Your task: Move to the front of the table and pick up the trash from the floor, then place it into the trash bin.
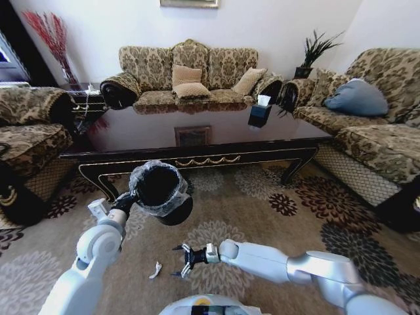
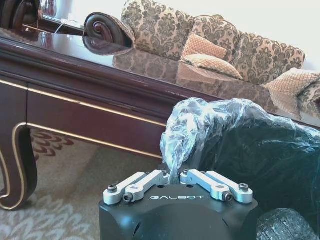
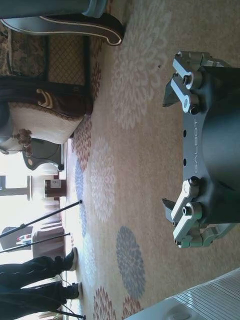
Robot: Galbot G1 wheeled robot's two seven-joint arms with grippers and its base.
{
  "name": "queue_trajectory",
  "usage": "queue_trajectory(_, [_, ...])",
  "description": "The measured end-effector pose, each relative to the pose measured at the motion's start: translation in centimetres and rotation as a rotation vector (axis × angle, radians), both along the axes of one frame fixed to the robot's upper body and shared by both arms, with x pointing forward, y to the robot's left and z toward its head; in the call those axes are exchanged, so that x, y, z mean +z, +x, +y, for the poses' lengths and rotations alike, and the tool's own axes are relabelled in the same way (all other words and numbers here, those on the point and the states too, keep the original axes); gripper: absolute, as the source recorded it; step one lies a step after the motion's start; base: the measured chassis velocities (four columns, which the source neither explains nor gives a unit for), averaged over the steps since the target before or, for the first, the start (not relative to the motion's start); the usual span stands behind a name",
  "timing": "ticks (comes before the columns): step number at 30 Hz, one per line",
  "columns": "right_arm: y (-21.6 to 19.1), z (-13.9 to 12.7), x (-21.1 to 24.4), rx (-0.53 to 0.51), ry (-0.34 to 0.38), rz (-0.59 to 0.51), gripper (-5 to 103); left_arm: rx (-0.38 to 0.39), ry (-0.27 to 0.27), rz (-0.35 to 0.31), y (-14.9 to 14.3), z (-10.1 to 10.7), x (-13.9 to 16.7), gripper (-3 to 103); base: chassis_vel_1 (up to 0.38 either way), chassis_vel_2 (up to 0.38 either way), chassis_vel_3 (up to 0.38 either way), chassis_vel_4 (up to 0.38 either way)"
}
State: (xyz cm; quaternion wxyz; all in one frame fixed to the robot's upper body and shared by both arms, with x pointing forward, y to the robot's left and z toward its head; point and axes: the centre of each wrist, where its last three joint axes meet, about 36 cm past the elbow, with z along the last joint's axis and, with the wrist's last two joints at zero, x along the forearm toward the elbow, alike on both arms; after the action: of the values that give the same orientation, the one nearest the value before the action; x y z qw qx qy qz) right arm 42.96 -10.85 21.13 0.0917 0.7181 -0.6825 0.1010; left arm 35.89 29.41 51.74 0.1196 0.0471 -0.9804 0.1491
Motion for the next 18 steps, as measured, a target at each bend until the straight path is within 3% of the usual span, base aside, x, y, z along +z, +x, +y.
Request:
queue_trajectory(8, [-0.52, 0.33, -0.27, -0.033, 0.085, 0.022, 100, -0.002, 0.002, 0.000, 0.00, 0.00, -0.01, 3, -0.089, 0.091, 0.092, -0.085])
queue_trajectory(18, [-0.26, -0.01, -0.32, -0.014, 0.092, 0.038, 100, -0.005, -0.001, 0.000, 0.03, -0.17, -0.05, 3, -0.005, 0.004, 0.006, -0.006])
